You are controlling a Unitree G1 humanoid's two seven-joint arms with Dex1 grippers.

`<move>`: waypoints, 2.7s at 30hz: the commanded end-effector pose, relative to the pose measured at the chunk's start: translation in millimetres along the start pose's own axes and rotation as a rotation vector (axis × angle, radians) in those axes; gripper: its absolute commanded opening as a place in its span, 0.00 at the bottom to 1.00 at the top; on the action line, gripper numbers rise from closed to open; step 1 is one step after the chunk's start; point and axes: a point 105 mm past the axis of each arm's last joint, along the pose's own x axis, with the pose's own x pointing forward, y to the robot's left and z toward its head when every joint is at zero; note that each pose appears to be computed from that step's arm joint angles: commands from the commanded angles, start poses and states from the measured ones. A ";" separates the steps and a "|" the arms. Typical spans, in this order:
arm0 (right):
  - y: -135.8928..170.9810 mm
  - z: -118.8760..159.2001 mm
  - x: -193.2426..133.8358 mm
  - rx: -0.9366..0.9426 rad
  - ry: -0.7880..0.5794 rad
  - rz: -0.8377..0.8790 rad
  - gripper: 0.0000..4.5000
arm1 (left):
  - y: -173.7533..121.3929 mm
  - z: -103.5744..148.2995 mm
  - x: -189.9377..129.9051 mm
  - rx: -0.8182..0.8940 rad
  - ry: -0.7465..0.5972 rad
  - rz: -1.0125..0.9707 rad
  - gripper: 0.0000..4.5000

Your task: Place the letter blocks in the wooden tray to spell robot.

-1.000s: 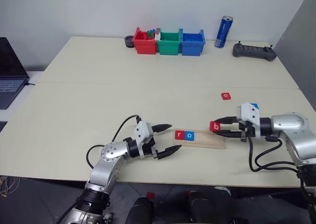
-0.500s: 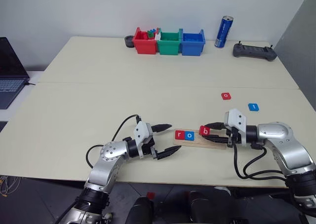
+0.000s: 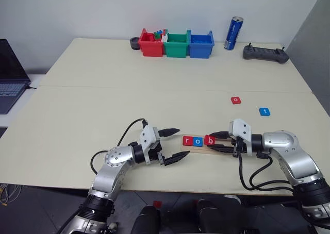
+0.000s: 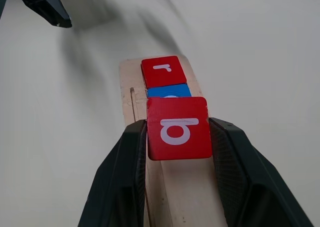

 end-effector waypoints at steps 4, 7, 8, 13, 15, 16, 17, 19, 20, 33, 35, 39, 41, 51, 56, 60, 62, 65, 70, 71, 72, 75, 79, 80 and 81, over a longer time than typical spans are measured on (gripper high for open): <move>-6.0 4.8 0.1 -0.042 -0.009 -0.006 0.32 | 0.5 8.5 0.6 0.026 -0.022 -0.011 1.00; -7.3 2.2 0.3 -0.047 0.001 -0.004 0.32 | 1.2 8.9 0.4 0.027 -0.020 -0.010 1.00; -7.7 1.5 0.4 -0.048 0.003 -0.003 0.32 | 1.2 8.9 0.5 0.028 -0.020 -0.010 1.00; -7.6 0.0 2.5 -0.046 0.005 0.002 0.32 | 0.5 8.9 1.2 0.029 -0.020 -0.011 1.00; -6.9 -0.1 3.5 -0.047 0.007 0.007 0.32 | -0.2 8.9 1.3 0.029 -0.021 -0.012 1.00; -7.3 -0.2 4.0 -0.048 0.008 0.008 0.32 | 0.0 9.0 1.2 0.030 -0.021 -0.012 1.00; -7.6 -0.5 4.3 -0.049 0.009 0.008 0.32 | 0.3 9.0 1.1 0.030 -0.020 -0.011 1.00; -8.2 -0.7 4.5 -0.050 0.011 0.008 0.32 | 0.5 9.0 1.0 0.030 -0.020 -0.011 1.00; -8.8 -0.8 4.6 -0.051 0.012 0.006 0.32 | 0.4 9.0 0.9 0.031 -0.019 -0.010 1.00; -11.8 0.4 6.3 -0.063 0.015 0.017 0.32 | -0.2 7.8 -0.8 0.034 -0.011 -0.010 1.00; -11.8 0.8 6.5 -0.063 0.014 0.019 0.32 | 0.1 7.2 -1.5 0.035 -0.008 -0.010 1.00; -11.2 1.1 6.7 -0.057 0.012 0.025 0.32 | 0.2 7.3 -1.0 0.036 -0.008 -0.009 1.00; -11.0 1.0 6.7 -0.055 0.012 0.025 0.32 | 0.0 7.5 -0.6 0.035 -0.010 -0.010 1.00; -9.7 0.2 6.1 -0.052 0.020 0.036 0.32 | 0.7 7.2 -0.8 0.037 -0.007 -0.010 1.00; -9.6 0.8 5.0 -0.038 0.020 0.043 0.32 | 0.3 7.1 -0.5 0.037 -0.007 -0.013 1.00; -9.6 1.8 4.7 -0.023 0.017 0.046 0.63 | 0.5 7.0 -0.6 0.037 -0.006 -0.013 1.00; -10.6 2.7 4.4 -0.017 0.013 0.042 0.80 | 0.7 6.8 -0.5 0.037 -0.005 -0.013 1.00; -14.1 5.8 3.3 -0.012 0.002 0.028 0.99 | 0.6 6.4 -0.3 0.037 -0.004 -0.015 1.00; -17.4 8.1 0.1 -0.010 -0.002 0.015 0.99 | 0.1 6.4 0.1 0.036 -0.005 -0.019 1.00; -18.1 8.5 -1.1 -0.011 -0.003 0.010 0.99 | -0.1 6.4 0.1 0.036 -0.005 -0.020 1.00; -19.3 9.1 -2.8 -0.012 -0.004 0.002 0.99 | -0.3 6.4 0.1 0.036 -0.005 -0.021 1.00; -22.8 9.1 -7.5 -0.015 -0.001 -0.015 0.99 | -0.4 6.1 0.2 0.036 -0.004 -0.023 1.00; -28.1 9.1 -17.0 0.002 -0.002 -0.045 0.99 | -0.3 6.2 -0.1 0.037 -0.005 -0.024 1.00; -30.5 8.7 -20.1 0.004 -0.001 -0.059 0.96 | 0.0 6.1 -0.1 0.037 -0.005 -0.023 1.00; -32.7 8.3 -23.2 0.009 0.000 -0.071 0.91 | 0.2 6.0 -0.1 0.038 -0.004 -0.023 1.00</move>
